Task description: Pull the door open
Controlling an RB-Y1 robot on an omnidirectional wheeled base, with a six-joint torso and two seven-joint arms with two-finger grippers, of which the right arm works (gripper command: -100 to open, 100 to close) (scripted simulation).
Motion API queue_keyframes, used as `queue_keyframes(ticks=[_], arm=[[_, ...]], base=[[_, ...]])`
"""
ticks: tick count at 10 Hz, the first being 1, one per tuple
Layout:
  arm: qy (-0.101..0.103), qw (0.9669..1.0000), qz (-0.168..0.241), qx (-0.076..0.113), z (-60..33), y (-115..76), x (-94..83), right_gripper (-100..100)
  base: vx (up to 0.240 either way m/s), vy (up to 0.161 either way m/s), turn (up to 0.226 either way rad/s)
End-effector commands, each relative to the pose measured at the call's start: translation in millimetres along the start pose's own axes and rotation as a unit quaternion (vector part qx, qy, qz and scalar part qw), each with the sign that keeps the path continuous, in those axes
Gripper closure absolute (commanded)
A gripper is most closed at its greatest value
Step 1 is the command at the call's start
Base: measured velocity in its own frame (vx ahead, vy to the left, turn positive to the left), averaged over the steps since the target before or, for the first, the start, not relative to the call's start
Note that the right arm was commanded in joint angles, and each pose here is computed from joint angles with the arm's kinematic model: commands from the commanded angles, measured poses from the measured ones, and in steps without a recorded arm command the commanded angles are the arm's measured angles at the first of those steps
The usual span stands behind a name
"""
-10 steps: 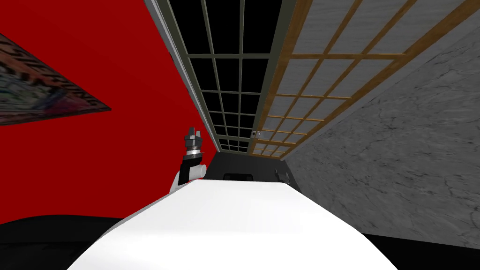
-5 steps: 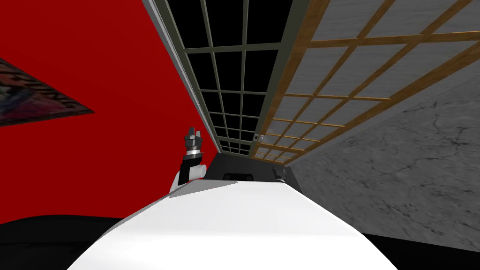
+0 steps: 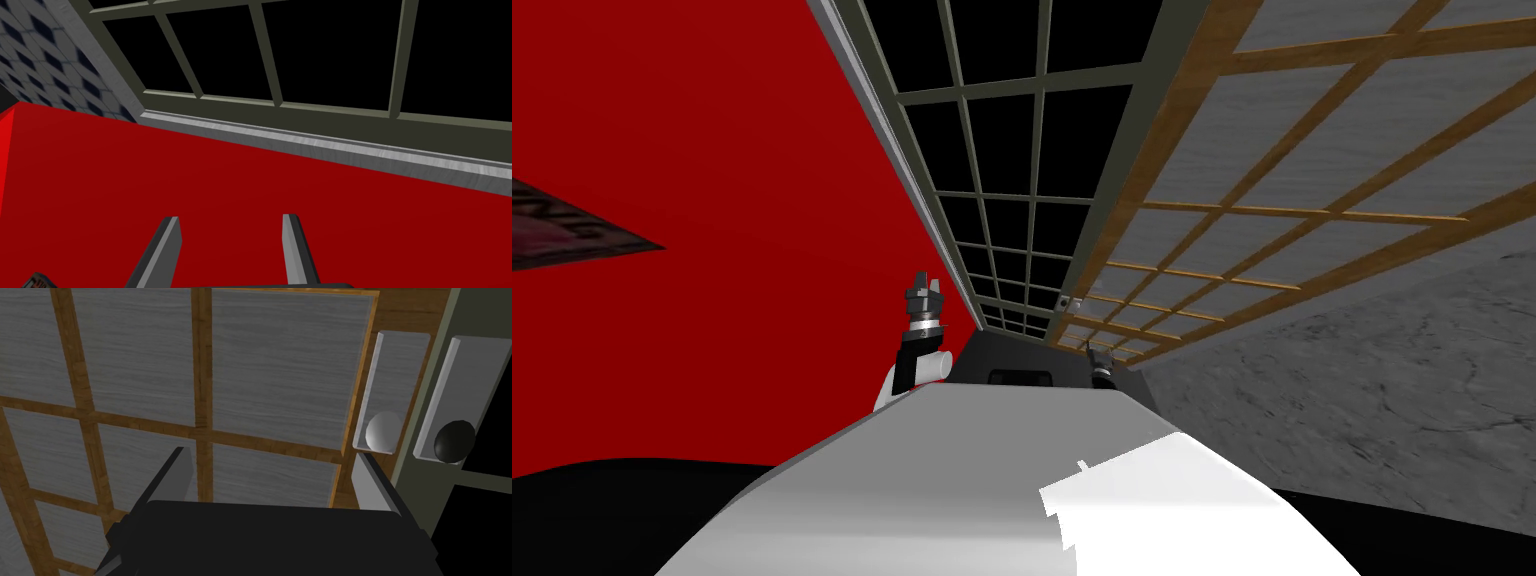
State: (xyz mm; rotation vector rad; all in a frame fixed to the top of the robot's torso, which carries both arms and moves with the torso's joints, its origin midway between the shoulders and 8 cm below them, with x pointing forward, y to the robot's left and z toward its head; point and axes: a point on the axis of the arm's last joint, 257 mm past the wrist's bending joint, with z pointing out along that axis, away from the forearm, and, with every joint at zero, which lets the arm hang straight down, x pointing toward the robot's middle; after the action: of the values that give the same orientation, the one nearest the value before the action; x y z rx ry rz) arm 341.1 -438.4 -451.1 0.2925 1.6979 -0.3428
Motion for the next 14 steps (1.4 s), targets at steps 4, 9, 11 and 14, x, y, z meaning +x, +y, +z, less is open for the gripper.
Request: queue_keyframes(ticks=[4, 9, 11, 14], arm=[[-0.041, 0.9986, 0.018, -0.028, 27.5, 48.3, -35.8, -100], [-0.066, 0.9965, 0.028, -0.045, 42.2, 74.4, -58.3, 100], [-0.066, 0.9965, 0.028, -0.045, 42.2, 74.4, -58.3, 100], [-0.066, 0.9965, 0.028, -0.045, 42.2, 74.4, -58.3, 100]], base=[[0.205, -0.046, 0.106], [0.137, -0.043, 0.068], [-0.029, 0.016, 0.014], [-0.002, 0.000, 0.000]])
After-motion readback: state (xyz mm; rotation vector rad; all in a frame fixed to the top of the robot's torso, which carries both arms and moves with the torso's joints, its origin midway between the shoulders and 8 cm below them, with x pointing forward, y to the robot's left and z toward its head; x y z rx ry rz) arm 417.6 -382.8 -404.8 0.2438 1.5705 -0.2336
